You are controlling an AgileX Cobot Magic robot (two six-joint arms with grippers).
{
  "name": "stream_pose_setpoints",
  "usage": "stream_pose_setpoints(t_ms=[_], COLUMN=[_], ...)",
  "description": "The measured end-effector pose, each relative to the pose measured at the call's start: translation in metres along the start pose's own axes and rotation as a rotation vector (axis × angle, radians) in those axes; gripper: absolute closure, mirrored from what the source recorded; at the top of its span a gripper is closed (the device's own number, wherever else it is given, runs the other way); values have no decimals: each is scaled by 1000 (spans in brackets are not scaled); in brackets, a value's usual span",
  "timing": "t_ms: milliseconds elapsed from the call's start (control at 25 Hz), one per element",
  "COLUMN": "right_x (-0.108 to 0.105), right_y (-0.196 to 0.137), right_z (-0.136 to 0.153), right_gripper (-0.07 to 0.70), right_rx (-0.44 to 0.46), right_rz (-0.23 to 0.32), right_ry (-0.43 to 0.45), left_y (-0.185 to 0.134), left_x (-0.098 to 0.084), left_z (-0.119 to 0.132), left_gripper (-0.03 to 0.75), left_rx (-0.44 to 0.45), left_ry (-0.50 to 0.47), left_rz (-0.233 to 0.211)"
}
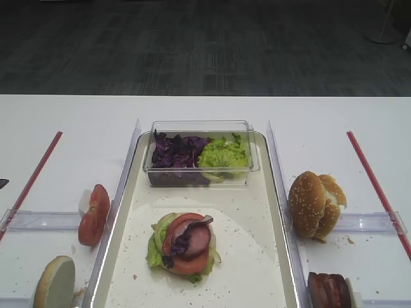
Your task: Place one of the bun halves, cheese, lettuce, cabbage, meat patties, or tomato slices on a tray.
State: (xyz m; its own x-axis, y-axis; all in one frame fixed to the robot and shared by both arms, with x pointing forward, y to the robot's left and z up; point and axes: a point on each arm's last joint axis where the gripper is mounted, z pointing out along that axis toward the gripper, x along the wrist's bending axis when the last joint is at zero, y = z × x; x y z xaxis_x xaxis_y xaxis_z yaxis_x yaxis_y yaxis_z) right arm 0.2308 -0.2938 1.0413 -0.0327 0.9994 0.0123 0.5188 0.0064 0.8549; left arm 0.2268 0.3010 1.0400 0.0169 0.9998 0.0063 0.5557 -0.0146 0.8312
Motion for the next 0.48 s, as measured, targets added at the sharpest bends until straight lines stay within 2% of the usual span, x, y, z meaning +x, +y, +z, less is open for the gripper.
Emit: stream_pose_setpoints(t_ms=[480], right_x=[0], right_y=[0], right_z=[0], right_gripper=[-46], right_rx=[0], right_rz=[0], right_ry=[0], left_y=[0], left_x=[0], left_z=[0], left_gripper=[223], left_rx=[-1], left_ry=[0], left_rz=[0])
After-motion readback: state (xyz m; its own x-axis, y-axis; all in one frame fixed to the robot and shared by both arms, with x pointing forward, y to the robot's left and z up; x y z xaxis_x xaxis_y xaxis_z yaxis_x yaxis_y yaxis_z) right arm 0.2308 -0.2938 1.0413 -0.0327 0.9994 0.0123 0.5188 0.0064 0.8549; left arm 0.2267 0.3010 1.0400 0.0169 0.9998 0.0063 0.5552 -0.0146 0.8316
